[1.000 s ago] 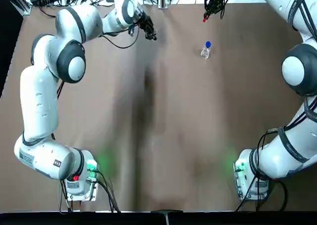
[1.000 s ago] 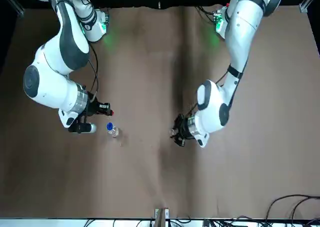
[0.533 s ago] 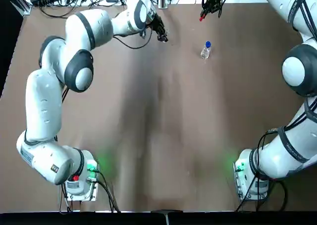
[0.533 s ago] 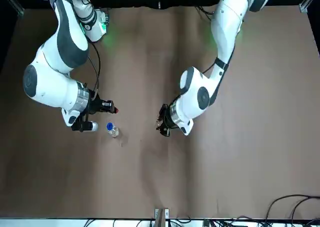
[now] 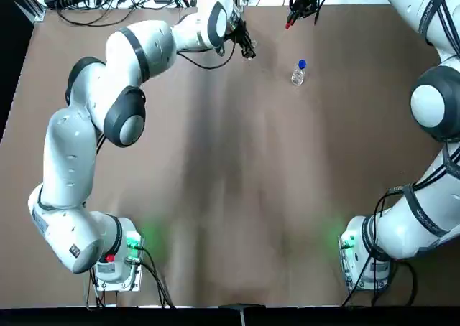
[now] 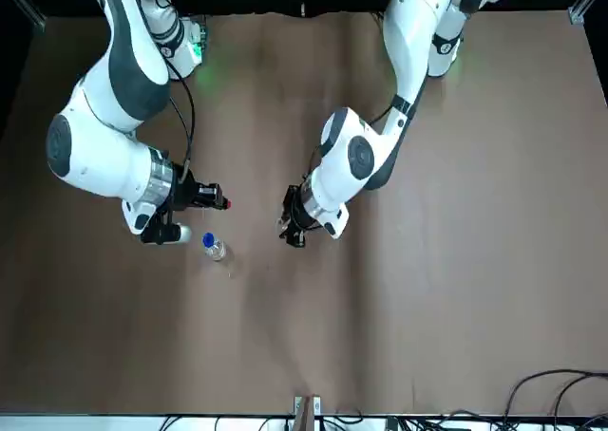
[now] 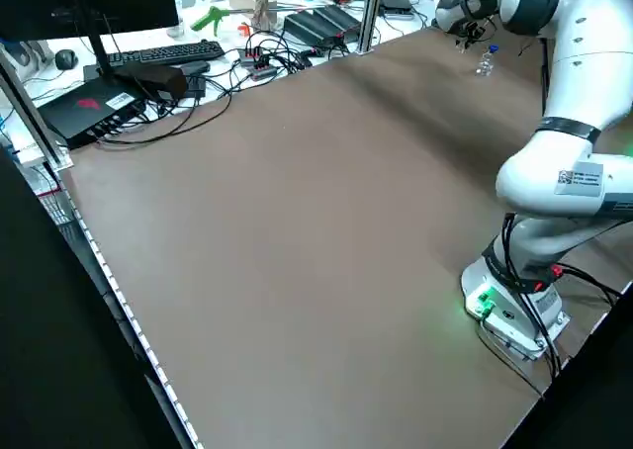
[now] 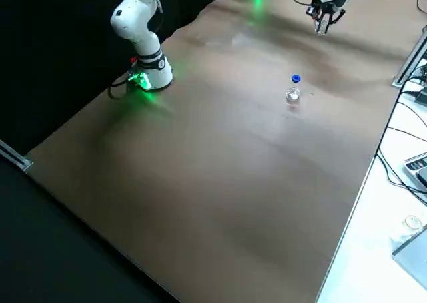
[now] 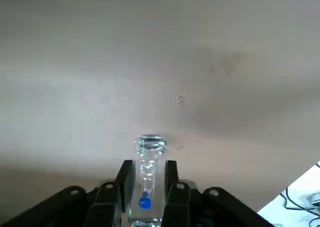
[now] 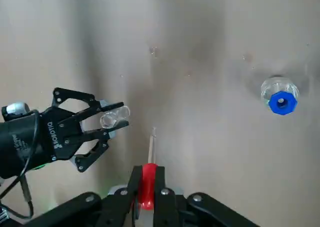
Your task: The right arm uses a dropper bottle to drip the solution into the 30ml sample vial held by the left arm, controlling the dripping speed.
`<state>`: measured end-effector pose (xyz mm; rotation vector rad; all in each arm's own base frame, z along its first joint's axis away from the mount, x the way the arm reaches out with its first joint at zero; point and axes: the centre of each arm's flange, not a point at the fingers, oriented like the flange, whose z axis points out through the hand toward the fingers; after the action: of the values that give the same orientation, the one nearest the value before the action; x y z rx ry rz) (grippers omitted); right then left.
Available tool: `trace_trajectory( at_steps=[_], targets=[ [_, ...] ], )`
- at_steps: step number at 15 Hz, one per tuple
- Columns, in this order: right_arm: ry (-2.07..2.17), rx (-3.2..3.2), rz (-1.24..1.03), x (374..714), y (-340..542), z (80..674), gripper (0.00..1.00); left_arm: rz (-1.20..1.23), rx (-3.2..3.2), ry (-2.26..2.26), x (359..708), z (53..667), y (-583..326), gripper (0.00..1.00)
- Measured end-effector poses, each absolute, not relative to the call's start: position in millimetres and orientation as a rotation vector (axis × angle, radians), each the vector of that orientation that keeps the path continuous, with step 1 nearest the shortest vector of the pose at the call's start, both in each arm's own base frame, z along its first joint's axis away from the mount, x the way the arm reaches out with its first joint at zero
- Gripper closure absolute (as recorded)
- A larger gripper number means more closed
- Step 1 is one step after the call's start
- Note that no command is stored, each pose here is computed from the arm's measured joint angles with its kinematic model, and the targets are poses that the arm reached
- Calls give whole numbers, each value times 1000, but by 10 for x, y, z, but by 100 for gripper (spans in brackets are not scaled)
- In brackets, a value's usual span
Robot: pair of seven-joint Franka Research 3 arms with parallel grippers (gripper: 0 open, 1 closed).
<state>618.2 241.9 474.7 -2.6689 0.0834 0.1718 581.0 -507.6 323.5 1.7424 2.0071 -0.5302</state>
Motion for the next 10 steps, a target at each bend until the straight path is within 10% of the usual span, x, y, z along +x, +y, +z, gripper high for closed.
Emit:
trace_trajectory(
  at_steps=[10],
  targets=[
    [82,-2608,159,6093,2453,5024,86,-466,1737,2025,5668,3298,-5287,68]
  ],
)
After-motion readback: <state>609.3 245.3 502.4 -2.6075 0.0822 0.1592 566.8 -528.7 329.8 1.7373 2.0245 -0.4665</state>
